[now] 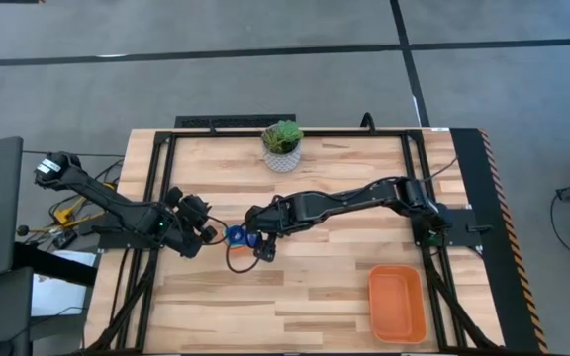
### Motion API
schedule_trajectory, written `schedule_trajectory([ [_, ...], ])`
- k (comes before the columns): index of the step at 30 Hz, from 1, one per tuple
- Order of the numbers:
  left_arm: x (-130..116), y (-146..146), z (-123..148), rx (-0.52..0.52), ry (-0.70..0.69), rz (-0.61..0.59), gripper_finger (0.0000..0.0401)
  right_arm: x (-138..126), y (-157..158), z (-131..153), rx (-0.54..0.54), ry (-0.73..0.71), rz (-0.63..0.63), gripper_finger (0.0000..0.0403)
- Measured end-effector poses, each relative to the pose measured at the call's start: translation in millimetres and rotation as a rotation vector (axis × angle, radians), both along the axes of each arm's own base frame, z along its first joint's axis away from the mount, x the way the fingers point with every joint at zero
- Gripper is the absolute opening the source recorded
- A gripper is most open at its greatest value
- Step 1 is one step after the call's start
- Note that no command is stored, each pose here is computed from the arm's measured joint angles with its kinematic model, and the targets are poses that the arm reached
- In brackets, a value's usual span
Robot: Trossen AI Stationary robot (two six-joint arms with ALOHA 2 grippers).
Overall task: Nest measuring cups in basket
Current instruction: Put the stacked measuring cups into the orange bin
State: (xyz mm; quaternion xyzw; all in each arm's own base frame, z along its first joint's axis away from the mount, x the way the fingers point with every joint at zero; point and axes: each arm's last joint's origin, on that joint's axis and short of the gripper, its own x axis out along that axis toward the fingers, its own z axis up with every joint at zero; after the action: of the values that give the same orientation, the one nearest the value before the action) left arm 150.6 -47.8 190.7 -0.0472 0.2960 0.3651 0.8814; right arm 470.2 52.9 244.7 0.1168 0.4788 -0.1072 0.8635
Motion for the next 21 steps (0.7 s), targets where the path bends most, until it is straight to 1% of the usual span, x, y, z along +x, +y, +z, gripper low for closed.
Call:
schedule_trajectory([
  [5,-1,1,-3,0.026,-0.001,0.010,0.0052,2,-6,-3,0.004,0.005,-0.006,0.0358],
  [8,-2,1,-4,0.028,0.000,0.010,0.0052,3,-6,-9,0.003,0.023,0.019,0.0363],
  [11,-2,1,-3,0.036,0.009,0.002,0.0052,12,-1,-17,0.004,-0.020,0.060,0.0370],
  [14,-2,1,-3,0.040,0.010,0.001,0.0052,11,2,-29,-0.001,0.036,0.083,0.0379],
  [16,-2,1,-3,0.041,0.010,0.001,0.0052,17,3,-30,0.010,-0.011,0.089,0.0386],
  [19,-2,2,-3,0.047,0.009,0.003,0.0052,15,3,-32,0.009,0.016,0.091,0.0395],
  [21,-2,2,-3,0.058,0.008,0.005,0.0052,19,3,-38,0.012,0.004,0.091,0.0399],
])
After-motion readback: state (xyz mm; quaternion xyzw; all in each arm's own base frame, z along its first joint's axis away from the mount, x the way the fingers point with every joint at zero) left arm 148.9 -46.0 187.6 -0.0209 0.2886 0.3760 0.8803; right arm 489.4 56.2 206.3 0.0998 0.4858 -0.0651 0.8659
